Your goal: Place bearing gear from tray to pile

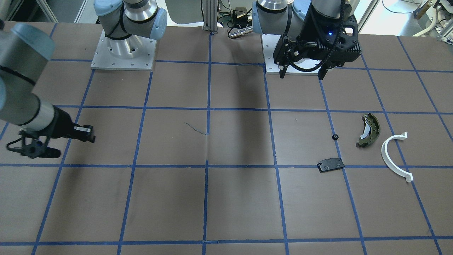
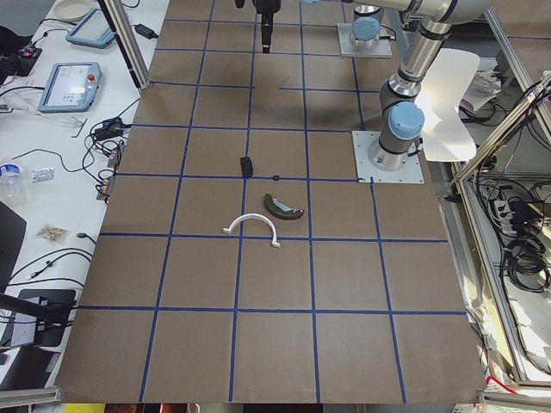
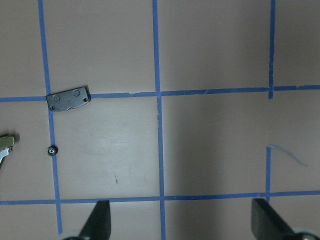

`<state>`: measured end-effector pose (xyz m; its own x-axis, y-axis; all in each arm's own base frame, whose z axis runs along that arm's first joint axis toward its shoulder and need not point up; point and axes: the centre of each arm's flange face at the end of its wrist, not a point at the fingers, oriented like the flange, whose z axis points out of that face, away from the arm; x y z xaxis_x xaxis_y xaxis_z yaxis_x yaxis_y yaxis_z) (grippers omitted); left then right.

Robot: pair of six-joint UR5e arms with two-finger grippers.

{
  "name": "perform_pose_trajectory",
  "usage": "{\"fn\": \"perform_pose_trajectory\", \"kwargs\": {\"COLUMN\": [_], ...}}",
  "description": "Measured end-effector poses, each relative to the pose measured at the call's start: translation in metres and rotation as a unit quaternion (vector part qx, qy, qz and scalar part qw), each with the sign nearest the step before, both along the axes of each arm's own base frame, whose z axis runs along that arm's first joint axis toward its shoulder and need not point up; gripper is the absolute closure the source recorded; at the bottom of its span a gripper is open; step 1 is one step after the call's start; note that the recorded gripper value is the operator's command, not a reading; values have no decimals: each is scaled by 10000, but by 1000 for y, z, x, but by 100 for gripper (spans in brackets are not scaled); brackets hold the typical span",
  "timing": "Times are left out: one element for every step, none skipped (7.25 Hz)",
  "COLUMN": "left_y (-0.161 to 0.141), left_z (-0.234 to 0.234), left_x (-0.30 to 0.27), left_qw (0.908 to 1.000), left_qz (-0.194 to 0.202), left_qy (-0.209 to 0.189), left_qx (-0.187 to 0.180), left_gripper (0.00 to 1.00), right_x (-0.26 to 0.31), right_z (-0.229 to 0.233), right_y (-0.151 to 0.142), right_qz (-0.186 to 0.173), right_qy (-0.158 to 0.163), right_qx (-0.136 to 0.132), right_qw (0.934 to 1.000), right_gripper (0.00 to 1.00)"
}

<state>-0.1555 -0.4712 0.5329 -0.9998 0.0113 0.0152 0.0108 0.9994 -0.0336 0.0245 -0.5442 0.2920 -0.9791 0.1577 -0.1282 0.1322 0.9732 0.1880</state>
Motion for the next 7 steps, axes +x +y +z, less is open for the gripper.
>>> {"fn": "perform_pose_trajectory", "kwargs": {"left_y": [1,1,1,1,1,2,2], "left_z": [1,0,0,-1,0,0,0], "left_x": [1,2,2,2,1,2,2], "left_qw": [10000,10000,10000,10000,10000,10000,10000], "left_qz": [21,23,21,22,20,22,27], "left_qy": [22,26,26,28,31,29,25], "left_qx": [14,26,38,43,41,40,41], "left_gripper": [0,0,0,0,0,0,0], "right_x": [53,105,154,199,243,282,315], "right_z": [-6,-14,-23,-35,-49,-65,-81], "right_y": [10,20,29,35,40,48,55], "right_qz": [-250,-442,-552,-693,-830,-914,-991], "right_qy": [25,70,89,92,16,-144,-290], "right_qx": [-32,-33,-67,-175,-302,-385,-453], "right_qw": [9997,9990,9984,9974,9961,9950,9936], "right_gripper": [100,100,100,100,100,100,100]}}
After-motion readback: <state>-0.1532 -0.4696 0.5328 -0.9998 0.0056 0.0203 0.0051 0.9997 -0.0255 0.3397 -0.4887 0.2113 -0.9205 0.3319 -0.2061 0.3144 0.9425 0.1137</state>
